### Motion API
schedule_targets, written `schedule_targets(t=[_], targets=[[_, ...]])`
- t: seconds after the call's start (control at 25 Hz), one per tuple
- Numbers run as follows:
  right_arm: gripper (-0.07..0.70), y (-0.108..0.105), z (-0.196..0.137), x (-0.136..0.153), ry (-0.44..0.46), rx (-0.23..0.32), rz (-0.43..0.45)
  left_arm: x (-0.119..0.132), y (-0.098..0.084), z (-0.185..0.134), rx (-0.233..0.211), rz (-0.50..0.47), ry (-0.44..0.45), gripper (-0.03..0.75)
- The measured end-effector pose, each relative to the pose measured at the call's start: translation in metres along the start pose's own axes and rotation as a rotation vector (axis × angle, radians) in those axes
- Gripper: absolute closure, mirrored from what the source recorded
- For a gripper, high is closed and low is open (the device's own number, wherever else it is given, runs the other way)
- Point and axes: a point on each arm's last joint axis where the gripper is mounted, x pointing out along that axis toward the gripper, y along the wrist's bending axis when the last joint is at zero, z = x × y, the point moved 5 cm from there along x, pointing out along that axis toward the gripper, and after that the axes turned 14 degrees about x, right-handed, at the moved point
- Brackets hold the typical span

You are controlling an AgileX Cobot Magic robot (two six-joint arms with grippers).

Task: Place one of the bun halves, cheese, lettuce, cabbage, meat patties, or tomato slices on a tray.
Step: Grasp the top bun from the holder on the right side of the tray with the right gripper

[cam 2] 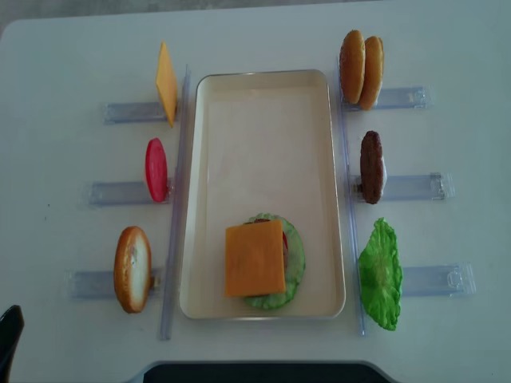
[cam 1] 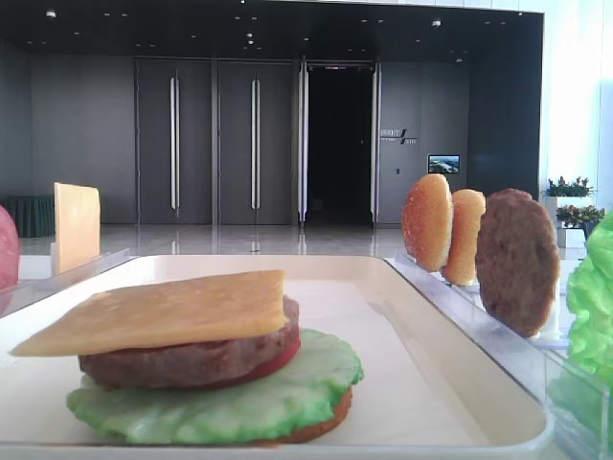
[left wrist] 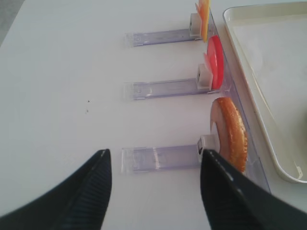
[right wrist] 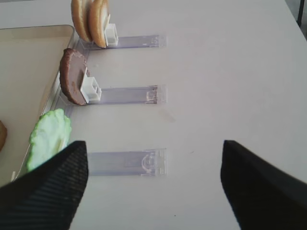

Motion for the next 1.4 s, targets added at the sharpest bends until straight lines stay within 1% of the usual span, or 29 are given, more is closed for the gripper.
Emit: schedule_targets(t=[1.4], targets=[[0.09,0.0,0.0,0.0,0.0,0.0,0.0,0.0,0.0,0.0,0.0,0.0,0.0,0.265]])
